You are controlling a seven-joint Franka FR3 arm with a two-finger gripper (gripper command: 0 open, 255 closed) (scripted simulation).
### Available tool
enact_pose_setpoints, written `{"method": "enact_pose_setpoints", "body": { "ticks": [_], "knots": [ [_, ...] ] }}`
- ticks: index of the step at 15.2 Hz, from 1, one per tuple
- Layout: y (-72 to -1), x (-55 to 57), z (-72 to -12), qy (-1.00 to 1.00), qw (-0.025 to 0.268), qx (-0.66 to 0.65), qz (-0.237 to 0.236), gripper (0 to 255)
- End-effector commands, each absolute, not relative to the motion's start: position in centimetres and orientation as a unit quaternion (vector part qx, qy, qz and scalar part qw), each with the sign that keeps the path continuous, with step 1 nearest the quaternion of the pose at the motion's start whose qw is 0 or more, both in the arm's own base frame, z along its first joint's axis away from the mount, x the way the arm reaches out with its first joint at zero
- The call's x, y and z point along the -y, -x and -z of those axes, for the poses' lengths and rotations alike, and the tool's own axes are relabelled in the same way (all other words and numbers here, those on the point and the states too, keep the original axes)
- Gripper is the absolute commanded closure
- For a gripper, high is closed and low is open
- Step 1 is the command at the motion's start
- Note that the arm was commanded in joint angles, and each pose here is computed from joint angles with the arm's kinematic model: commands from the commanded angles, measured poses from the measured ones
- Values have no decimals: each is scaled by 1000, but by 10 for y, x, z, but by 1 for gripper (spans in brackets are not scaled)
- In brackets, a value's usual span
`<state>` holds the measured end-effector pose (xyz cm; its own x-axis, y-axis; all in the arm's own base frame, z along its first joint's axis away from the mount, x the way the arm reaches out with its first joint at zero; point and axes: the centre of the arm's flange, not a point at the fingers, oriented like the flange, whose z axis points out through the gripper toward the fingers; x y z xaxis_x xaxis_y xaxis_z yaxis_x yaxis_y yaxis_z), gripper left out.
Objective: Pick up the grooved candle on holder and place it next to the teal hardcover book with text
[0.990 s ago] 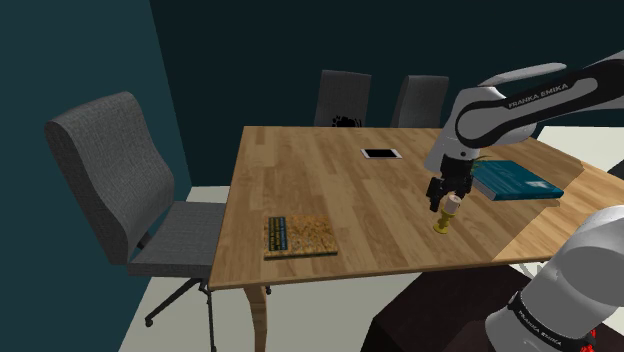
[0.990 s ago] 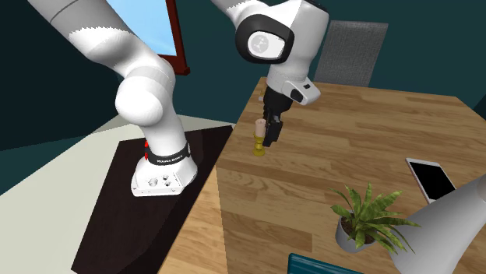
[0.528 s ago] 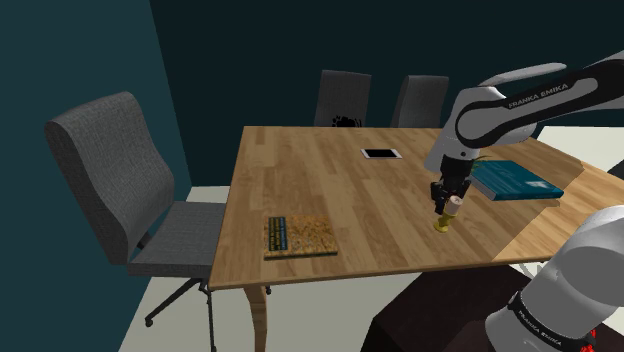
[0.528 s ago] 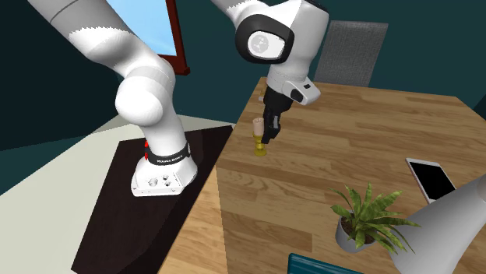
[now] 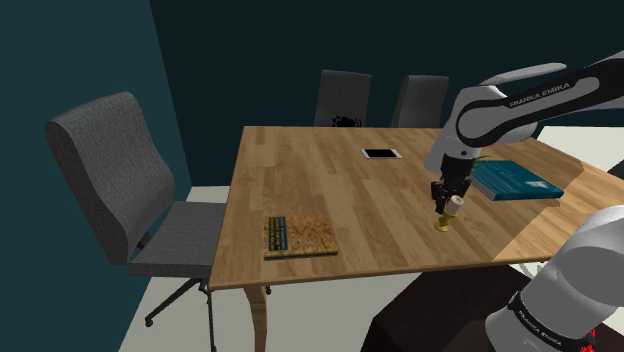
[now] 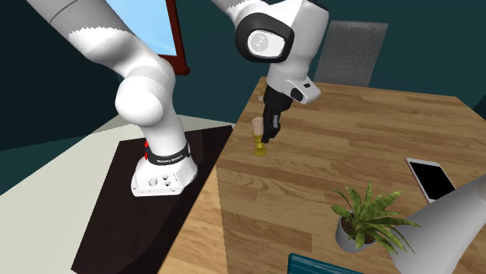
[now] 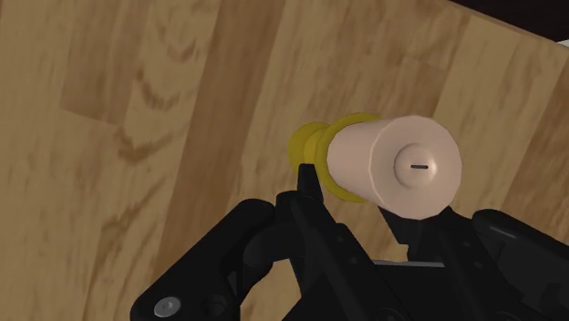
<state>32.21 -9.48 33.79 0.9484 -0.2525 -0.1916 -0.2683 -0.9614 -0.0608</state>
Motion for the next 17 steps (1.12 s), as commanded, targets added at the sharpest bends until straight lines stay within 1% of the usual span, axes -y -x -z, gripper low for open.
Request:
{"method": "enact_pose_setpoints", "body": {
  "ticks": [1, 17],
  "knots": [
    [-322, 95, -346, 986, 43, -132, -92, 255],
    [-322, 95, -430, 986, 43, -132, -92, 255]
  ]
}}
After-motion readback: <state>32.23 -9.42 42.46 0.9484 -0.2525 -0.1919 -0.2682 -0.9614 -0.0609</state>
